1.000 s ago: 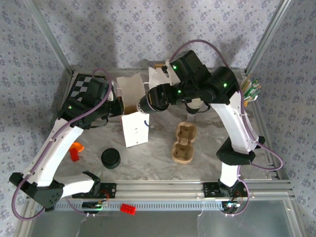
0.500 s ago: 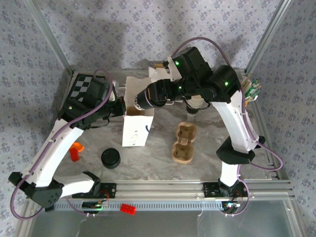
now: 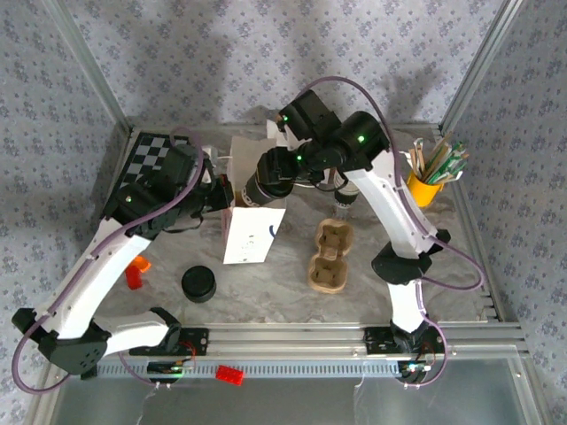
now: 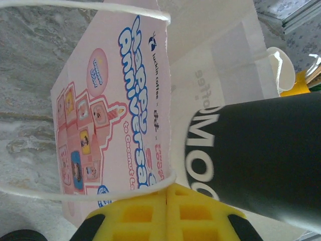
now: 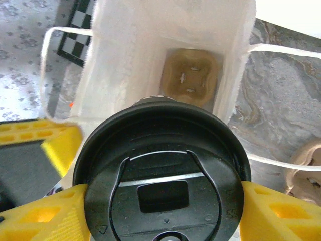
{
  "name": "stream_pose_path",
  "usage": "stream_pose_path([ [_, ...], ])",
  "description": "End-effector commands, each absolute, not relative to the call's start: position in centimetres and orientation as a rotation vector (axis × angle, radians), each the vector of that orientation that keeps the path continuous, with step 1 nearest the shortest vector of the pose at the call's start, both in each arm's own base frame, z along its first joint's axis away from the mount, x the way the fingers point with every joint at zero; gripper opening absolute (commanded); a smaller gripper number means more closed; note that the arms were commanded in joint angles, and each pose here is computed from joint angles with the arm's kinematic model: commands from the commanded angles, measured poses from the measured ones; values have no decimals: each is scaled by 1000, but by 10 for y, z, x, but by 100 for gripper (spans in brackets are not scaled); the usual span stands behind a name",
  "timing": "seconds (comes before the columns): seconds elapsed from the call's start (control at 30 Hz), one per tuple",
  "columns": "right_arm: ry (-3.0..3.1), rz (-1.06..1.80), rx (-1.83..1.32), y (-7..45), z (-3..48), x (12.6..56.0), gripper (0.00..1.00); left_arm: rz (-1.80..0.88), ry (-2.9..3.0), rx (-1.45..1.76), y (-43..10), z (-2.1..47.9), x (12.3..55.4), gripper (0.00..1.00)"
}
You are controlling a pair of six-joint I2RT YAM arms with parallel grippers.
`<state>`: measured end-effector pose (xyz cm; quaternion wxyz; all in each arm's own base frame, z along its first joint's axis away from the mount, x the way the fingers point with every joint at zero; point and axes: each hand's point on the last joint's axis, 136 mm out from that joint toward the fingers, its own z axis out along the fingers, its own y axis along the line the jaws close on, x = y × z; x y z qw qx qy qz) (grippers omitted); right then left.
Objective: Pack the takeout coffee
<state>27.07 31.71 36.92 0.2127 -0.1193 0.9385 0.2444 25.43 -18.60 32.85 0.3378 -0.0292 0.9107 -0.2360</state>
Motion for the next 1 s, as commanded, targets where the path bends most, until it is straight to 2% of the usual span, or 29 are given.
stream_pose_path([
  [0.0, 2655, 591, -307, 311, 356, 269, 67, -681, 2302, -114, -191, 343, 254, 0],
  [0.6, 2709, 527, -317, 321, 337, 265, 67, -763, 2293, -130, -222, 334, 252, 0],
  [0.97, 2786, 406, -338, 325, 306, 268, 67, -796, 2288, -134, -226, 333, 249, 0],
])
